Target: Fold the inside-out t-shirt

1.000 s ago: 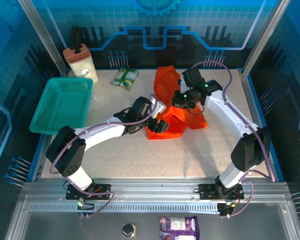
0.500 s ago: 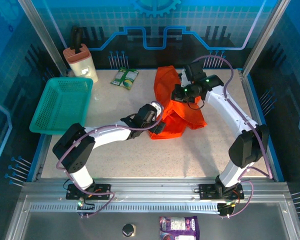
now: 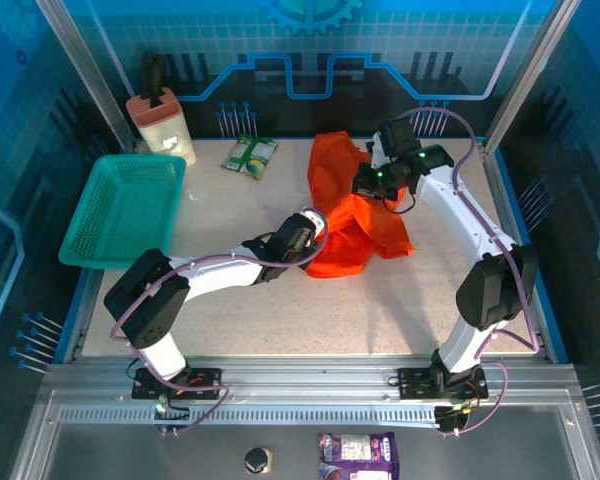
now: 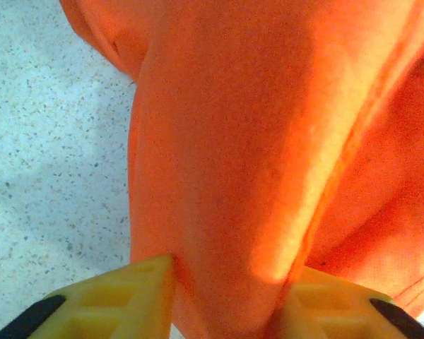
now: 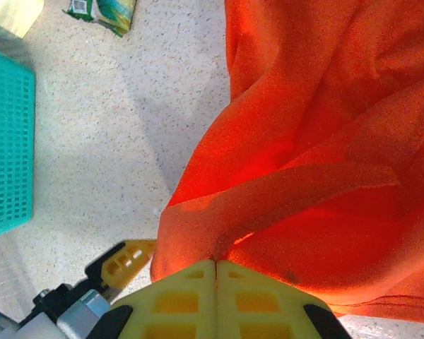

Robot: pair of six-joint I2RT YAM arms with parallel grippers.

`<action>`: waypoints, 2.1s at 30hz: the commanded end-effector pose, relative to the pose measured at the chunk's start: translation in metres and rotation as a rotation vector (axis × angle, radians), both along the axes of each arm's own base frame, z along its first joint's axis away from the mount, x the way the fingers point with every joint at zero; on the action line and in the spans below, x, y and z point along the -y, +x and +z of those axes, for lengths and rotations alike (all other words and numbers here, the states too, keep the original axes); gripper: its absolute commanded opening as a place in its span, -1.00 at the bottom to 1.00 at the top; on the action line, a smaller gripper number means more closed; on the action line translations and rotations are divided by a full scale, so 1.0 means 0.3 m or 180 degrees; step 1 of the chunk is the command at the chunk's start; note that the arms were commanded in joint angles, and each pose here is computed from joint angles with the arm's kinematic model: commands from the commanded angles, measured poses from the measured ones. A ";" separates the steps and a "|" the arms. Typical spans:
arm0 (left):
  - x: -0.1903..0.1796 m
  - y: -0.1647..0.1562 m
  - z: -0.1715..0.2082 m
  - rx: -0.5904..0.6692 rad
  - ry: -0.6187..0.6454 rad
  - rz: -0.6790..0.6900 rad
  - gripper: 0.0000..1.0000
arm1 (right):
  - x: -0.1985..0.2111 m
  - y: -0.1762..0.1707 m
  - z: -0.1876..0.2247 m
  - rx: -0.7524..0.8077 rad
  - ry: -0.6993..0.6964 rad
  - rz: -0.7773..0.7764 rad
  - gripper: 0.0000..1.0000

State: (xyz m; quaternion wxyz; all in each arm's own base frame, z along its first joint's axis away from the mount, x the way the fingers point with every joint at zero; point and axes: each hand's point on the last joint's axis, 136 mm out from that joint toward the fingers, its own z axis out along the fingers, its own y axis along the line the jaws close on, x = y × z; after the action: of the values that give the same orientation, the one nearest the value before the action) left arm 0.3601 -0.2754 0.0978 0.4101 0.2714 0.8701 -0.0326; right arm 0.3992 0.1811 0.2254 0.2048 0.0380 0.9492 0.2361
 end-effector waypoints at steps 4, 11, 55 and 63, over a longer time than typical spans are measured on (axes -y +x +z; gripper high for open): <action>0.015 0.057 0.160 0.0092 -0.0291 -0.0075 -1.00 | 0.026 0.062 0.061 0.0177 0.0038 0.0048 -1.00; -0.085 0.199 0.694 0.0563 -0.0874 -0.0320 -1.00 | -0.016 0.162 0.407 0.0934 0.0242 0.0200 -1.00; 0.046 0.071 0.665 -0.0571 -0.1014 -0.0672 -1.00 | -0.451 -0.184 -0.153 0.2233 0.0243 0.0396 -0.79; 0.032 -0.040 0.769 -0.0530 -0.1235 -0.0883 -1.00 | -0.417 0.086 -0.245 0.2460 -0.0144 -0.0265 -0.86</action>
State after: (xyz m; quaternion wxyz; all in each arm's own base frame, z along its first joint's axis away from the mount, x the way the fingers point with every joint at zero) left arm 0.3724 -0.2886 0.2921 0.3545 0.2978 0.8535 -0.2391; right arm 0.3796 0.3219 0.1109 0.4703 -0.0820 0.8514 0.2175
